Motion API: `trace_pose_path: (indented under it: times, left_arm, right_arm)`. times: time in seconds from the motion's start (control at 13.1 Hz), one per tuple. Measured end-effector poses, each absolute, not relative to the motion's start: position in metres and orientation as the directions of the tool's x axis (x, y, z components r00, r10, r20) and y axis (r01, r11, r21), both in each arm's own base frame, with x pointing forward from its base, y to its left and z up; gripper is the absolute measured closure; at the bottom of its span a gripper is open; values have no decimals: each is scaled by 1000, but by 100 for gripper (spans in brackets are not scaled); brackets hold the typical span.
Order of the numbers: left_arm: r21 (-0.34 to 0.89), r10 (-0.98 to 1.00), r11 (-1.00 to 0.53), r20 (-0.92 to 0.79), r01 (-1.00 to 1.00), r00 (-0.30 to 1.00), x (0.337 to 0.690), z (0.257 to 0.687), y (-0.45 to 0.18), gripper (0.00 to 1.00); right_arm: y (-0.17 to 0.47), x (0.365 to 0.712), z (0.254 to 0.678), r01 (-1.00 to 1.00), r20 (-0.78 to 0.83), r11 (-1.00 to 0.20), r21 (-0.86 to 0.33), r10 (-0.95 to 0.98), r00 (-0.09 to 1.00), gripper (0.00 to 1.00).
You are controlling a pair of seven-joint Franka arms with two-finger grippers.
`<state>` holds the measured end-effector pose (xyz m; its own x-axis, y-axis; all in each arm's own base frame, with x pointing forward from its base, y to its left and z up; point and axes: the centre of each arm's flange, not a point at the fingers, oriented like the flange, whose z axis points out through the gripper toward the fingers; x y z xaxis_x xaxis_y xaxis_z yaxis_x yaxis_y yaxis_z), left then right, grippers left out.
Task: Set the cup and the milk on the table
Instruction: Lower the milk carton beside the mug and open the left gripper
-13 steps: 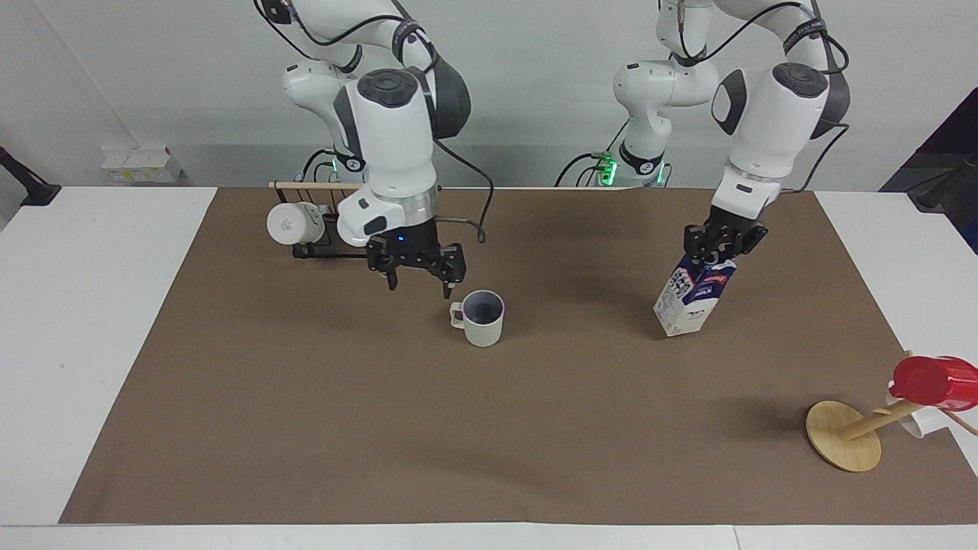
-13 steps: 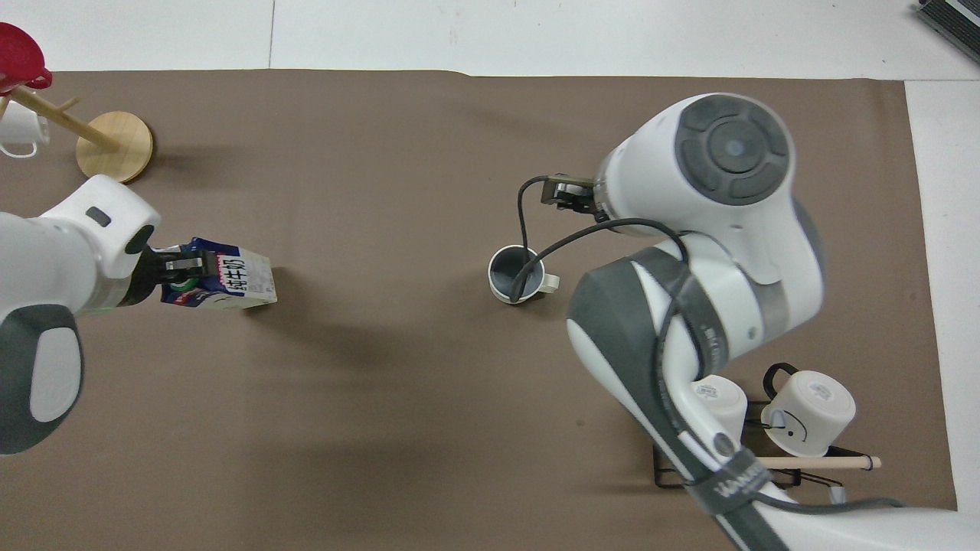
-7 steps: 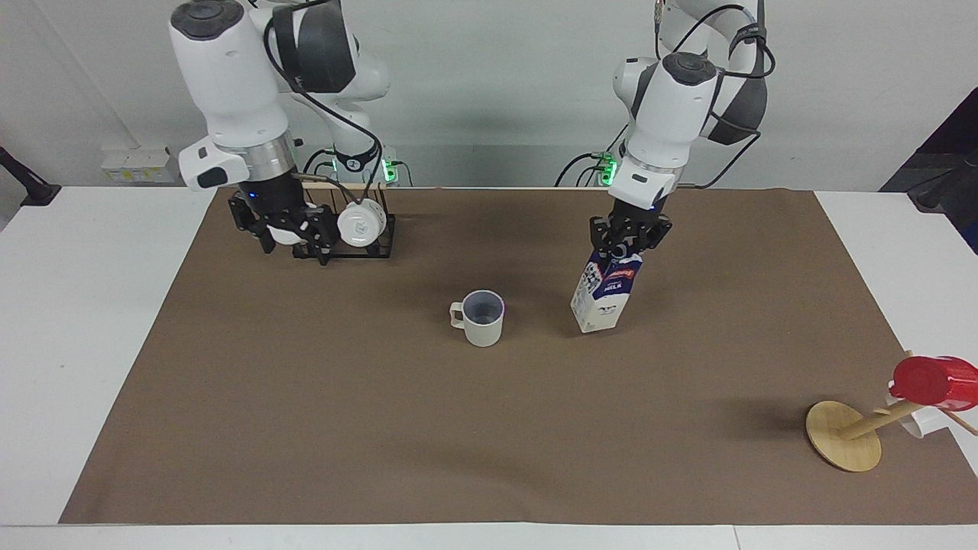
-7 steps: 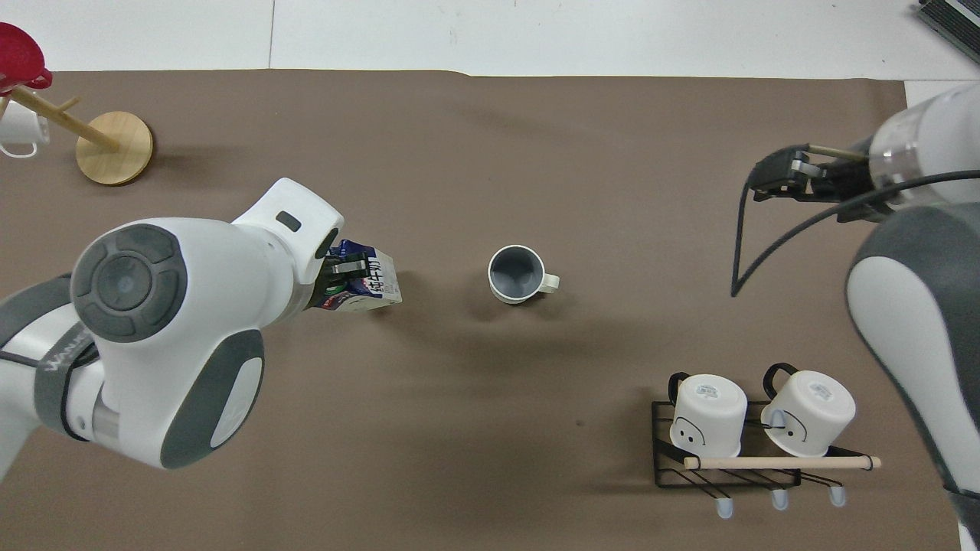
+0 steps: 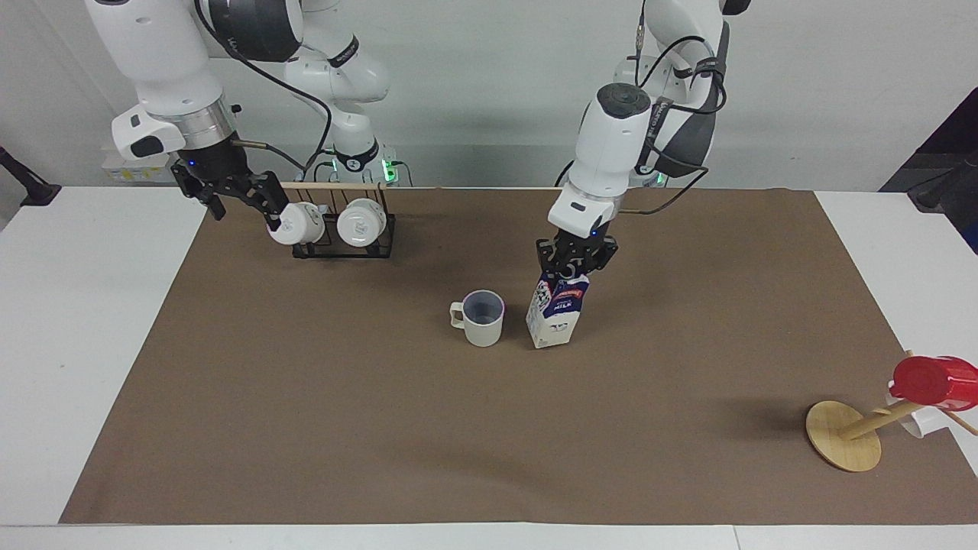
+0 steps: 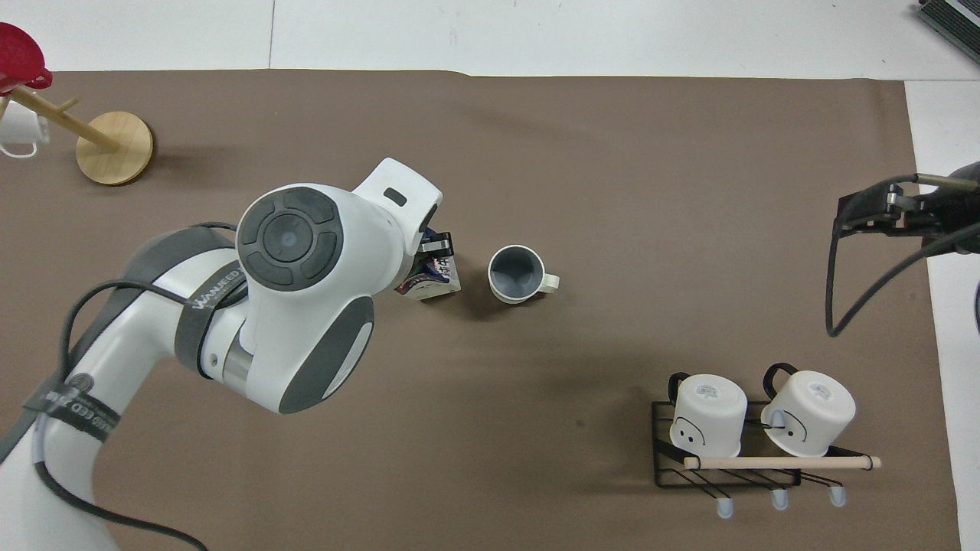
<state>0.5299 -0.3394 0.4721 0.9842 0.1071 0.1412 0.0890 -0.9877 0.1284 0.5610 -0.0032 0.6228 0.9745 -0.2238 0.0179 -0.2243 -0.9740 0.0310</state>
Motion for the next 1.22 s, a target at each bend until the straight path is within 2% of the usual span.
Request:
trace_pose_path:
  times: [0.77,0.92,1.07,1.22]
  left_arm:
    - [64,69,-996,129,61,989,520,471,-351,49]
    - [63,69,-996,129,61,989,520,470,-351,46]
    - [62,69,-996,128,61,989,520,470,-351,28]
    - [62,69,-996,129,62,989,521,470,-350,4]
  right_arm:
    - [-2,549,636,-221,1,-975,33,-221,975,0]
    - [-2,549,636,-221,-1,-975,34,-221,975,0]
    - [-1,549,636,-218,-2,-975,34,-218,976,0]
    - [1,549,636,-198,-2,-980,34,-198,980,0]
